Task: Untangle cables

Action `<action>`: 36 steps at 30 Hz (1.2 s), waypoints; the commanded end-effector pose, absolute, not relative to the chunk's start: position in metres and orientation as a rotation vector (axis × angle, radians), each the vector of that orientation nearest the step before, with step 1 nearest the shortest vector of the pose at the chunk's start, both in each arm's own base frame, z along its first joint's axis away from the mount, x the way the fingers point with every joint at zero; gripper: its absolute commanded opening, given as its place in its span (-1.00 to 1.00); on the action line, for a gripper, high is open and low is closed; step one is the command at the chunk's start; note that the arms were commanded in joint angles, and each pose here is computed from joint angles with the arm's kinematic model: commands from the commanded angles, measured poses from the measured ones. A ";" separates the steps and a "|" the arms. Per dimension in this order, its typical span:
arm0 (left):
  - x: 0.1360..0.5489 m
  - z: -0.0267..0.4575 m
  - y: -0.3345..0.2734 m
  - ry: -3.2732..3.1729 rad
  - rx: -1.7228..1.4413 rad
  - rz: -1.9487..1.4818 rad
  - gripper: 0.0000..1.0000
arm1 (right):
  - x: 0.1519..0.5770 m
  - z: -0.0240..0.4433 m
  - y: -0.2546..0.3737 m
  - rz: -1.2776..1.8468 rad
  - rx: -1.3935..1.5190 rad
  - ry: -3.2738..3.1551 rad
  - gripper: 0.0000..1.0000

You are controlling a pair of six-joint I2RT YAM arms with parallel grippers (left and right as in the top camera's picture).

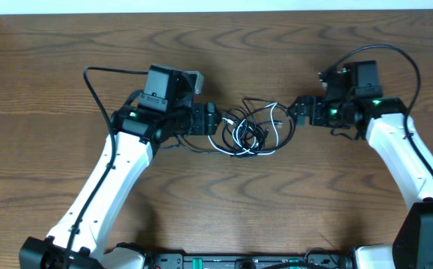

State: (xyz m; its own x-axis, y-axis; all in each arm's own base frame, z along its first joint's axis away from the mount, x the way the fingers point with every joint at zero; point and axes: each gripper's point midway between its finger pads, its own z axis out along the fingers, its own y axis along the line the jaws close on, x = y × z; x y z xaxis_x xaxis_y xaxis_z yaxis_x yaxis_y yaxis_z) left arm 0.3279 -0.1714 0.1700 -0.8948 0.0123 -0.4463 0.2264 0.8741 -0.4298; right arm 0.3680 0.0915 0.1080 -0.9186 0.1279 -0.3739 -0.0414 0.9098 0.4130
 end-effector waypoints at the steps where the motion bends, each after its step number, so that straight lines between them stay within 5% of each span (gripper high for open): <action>1: 0.330 0.171 -0.191 2.583 0.254 -0.708 0.60 | 0.373 0.112 0.078 0.590 0.106 2.659 0.98; 30: 0.336 0.025 -0.263 2.803 0.422 -0.814 0.20 | 0.369 0.109 0.064 0.554 0.104 2.678 0.98; 36: 0.345 0.001 -0.257 2.847 0.293 -0.688 -0.07 | 0.369 0.109 0.065 0.559 0.101 2.679 0.93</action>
State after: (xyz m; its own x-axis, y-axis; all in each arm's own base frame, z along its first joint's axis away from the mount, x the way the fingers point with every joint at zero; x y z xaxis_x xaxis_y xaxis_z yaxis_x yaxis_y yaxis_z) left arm 0.3373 -0.2636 0.0160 -0.9451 0.1977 -0.2601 0.3029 0.8285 -0.4711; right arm 0.3656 0.0646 0.1040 -0.9215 0.1582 -0.3548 0.0046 0.9177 0.3972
